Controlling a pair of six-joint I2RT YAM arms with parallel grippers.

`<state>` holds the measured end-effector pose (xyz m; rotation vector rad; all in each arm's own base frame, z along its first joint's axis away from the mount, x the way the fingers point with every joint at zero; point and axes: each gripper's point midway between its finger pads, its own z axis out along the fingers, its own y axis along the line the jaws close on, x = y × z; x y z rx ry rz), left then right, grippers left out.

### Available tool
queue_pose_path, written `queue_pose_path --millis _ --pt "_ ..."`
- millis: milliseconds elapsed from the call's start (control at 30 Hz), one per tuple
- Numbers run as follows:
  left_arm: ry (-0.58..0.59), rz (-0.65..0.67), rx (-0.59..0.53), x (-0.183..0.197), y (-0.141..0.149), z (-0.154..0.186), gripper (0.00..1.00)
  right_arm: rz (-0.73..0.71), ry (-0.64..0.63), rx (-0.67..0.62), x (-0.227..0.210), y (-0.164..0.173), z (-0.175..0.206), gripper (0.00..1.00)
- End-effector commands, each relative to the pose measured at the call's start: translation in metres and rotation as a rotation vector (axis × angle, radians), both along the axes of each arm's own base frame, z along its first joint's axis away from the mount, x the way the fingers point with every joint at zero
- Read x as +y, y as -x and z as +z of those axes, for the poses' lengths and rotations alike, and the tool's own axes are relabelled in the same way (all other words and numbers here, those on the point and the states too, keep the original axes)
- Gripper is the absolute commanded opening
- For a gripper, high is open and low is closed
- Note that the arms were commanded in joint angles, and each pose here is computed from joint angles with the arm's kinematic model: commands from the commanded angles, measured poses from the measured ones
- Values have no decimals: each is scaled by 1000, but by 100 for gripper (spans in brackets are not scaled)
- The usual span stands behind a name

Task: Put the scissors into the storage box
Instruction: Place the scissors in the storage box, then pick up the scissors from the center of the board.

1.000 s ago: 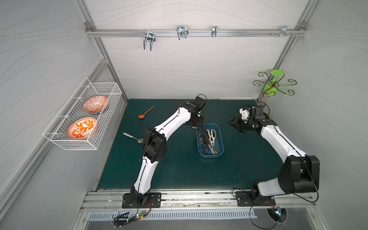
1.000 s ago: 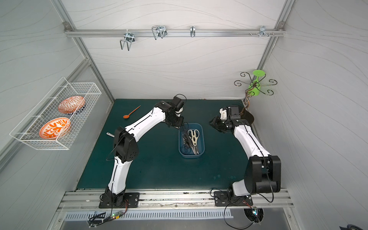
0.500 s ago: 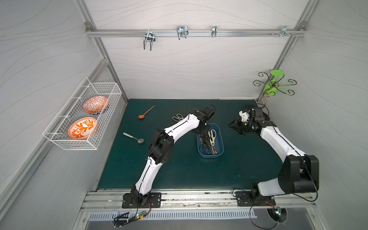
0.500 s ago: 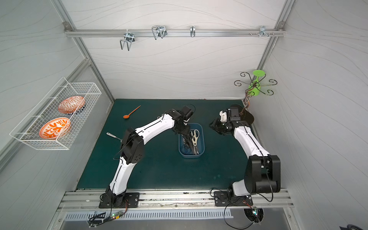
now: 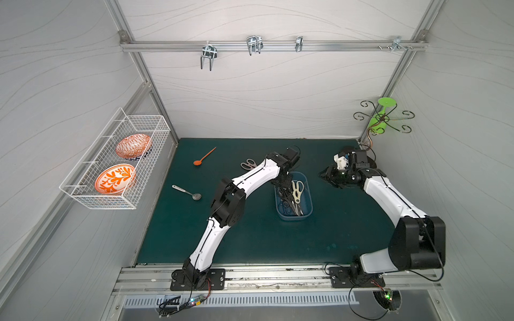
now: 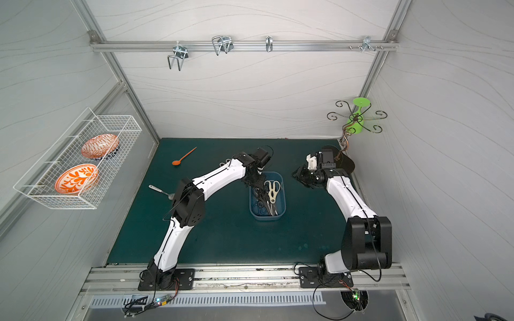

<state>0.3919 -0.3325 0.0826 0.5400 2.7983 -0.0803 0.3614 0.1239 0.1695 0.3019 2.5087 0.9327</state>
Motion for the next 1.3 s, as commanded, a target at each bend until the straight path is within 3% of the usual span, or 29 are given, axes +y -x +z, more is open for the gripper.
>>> queue_pose_path --millis 0,233,367,533,767,1100,1267 --pt "61 33 -56 -1 -10 37 38 -1 -12 -35 0 -2 15 35" --pt "326 244 -129 41 -47 107 41 14 13 -40 8 -3 14 37" --pt "298 369 -246 96 -76 121 42 20 27 -44 11 -6 14 39" --pt "230 502 -259 150 -100 95 42 35 34 -49 16 -8 15 41" --pt "206 749 -149 211 -130 24 41 45 53 -50 18 -8 13 42" --pt "168 833 -54 216 -151 -19 40 53 70 -28 18 -15 3 42" --pt "215 839 -30 206 -157 -28 40 57 73 -23 19 -18 -1 42"
